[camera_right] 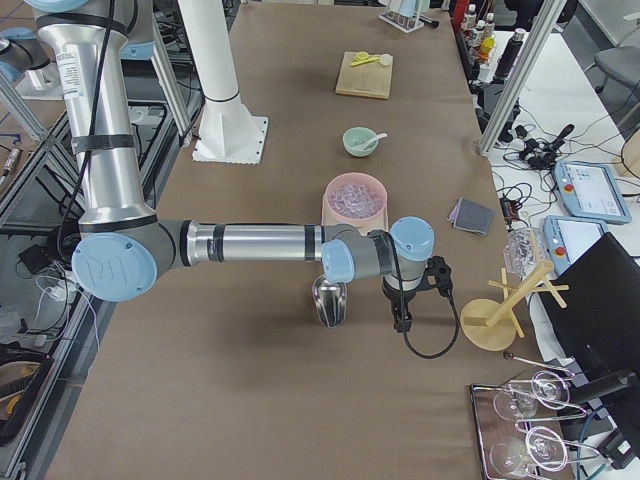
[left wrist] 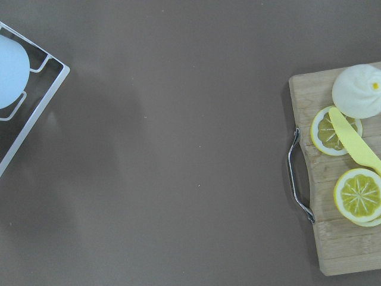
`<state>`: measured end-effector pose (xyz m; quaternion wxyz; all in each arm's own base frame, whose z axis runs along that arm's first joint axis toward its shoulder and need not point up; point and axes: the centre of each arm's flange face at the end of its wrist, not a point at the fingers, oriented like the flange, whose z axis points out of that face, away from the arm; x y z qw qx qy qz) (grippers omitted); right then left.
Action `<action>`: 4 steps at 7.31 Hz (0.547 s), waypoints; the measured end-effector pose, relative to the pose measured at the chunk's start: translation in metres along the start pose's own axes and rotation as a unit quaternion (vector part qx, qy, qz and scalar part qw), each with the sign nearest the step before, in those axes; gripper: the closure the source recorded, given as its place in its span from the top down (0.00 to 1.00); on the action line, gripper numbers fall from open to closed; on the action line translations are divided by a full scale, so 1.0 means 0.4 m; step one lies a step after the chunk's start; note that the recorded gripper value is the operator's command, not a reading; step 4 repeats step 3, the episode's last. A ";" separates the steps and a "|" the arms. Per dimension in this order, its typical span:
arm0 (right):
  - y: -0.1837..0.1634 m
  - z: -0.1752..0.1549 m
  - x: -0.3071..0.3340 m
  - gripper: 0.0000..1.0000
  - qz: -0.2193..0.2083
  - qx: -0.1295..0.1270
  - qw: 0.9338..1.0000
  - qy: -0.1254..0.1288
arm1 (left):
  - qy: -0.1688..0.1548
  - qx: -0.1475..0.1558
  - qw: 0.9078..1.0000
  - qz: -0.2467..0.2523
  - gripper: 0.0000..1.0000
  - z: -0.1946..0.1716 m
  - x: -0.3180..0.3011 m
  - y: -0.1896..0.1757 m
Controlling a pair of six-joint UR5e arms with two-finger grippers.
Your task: Put spoon and ice into bowl
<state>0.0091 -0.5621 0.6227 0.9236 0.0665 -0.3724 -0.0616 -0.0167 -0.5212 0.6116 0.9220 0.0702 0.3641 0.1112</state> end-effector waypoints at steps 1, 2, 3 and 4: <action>-0.004 -0.002 -0.002 1.00 -0.001 0.001 1.000 0.000 | 0.000 0.001 1.000 0.001 0.99 -0.002 0.002 0.000; -0.003 -0.002 -0.002 1.00 0.000 0.001 1.000 0.000 | 0.000 0.002 1.000 0.002 0.99 -0.005 0.005 -0.002; 0.000 -0.003 -0.002 1.00 0.000 0.001 1.000 -0.001 | 0.000 0.003 1.000 0.004 0.99 -0.007 0.007 -0.002; 0.000 -0.003 -0.002 1.00 0.000 0.001 1.000 -0.001 | 0.000 0.003 1.000 0.004 0.99 -0.007 0.007 -0.002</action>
